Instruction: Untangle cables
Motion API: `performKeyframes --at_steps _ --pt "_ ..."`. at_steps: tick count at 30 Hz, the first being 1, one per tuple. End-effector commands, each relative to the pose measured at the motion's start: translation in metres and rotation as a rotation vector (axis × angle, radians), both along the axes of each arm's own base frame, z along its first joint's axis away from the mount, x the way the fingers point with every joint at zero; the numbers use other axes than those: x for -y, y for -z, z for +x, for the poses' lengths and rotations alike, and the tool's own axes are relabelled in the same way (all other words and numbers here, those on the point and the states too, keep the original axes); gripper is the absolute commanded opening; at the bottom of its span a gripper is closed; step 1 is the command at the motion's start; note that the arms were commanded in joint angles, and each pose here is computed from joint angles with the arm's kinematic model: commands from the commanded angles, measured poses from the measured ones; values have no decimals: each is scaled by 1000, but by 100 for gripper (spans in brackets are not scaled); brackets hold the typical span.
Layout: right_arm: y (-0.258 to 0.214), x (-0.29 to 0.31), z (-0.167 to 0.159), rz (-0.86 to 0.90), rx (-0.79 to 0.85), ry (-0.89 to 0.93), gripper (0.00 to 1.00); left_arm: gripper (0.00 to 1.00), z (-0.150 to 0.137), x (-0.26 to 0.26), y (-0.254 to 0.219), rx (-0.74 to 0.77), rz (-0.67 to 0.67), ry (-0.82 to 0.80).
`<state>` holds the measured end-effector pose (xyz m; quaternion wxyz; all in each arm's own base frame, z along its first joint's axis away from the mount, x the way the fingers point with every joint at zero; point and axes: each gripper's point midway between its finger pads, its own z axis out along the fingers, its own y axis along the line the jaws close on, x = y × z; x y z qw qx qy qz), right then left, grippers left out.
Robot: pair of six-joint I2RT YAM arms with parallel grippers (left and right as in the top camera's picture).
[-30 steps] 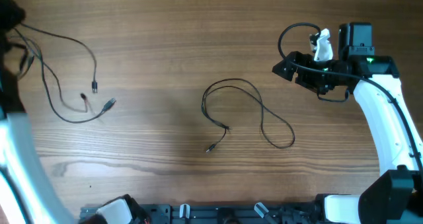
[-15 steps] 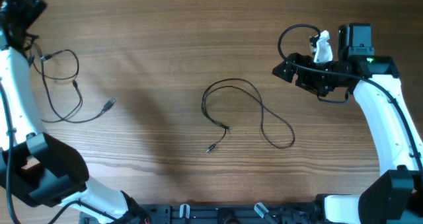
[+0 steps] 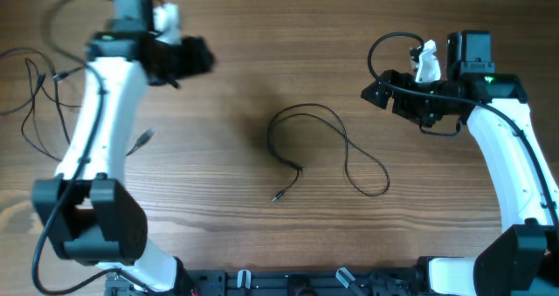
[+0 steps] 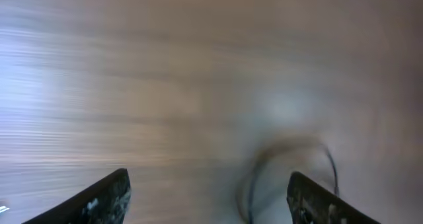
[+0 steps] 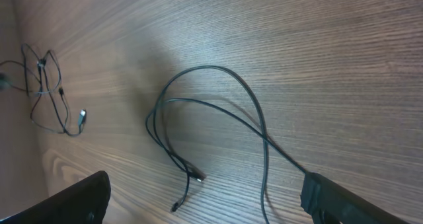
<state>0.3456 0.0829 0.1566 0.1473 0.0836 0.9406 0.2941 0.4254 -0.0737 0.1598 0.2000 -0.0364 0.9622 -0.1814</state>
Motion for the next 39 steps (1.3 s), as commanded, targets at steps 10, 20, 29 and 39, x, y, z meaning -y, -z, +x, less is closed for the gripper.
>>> performKeyframes --at_steps 10,20,29,39 --pt "-1 1 1 -13 -5 4 95 67 -63 96 105 -244 19 165" --pt "0 1 -3 -13 -20 3 95 56 -98 102 162 -275 212 -78" --pt "1 1 -4 -13 -28 3 96 4 -104 104 177 -254 200 -80" --pt "1 1 -6 -13 -35 3 96 4 -43 52 40 83 95 -210"
